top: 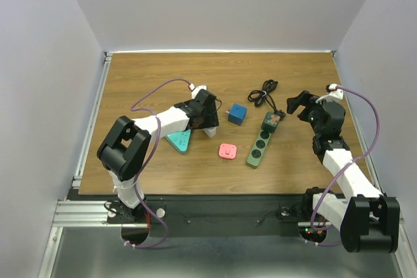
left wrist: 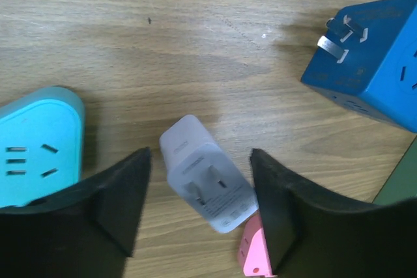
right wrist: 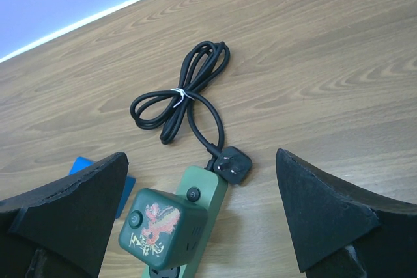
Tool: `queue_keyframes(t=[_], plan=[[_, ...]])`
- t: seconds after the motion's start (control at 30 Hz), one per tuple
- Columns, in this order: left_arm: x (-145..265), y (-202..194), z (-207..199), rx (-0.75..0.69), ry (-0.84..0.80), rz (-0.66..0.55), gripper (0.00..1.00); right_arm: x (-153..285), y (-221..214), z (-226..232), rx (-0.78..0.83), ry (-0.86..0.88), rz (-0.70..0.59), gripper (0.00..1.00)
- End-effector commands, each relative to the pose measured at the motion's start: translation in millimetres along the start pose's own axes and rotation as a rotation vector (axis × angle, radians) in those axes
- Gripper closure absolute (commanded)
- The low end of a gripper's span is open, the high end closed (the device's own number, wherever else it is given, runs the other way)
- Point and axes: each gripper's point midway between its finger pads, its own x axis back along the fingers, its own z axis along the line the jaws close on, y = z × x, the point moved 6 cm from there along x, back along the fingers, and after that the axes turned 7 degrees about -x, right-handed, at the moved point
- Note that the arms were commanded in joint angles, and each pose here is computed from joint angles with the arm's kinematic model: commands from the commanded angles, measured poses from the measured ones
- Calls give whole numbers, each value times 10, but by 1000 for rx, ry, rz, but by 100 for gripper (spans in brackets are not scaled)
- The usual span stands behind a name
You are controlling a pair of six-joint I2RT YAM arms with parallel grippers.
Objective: Insert the plug
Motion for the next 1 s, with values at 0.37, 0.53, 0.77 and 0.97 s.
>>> queue_keyframes(t=[0.37, 0.53, 0.77, 0.97], plan=[[29, -103, -135, 3, -143, 33, 100, -16, 304, 441, 16, 201, 5, 0], [459, 350, -369, 85, -318, -184, 100, 16, 365, 825, -90, 343, 78, 0], [1340, 1166, -661, 167, -569, -575, 100, 60, 293, 1596, -269, 574, 192, 0], [1771, 1341, -671, 210, -760, -739, 100, 100, 285, 1921, -398, 724, 228, 0]])
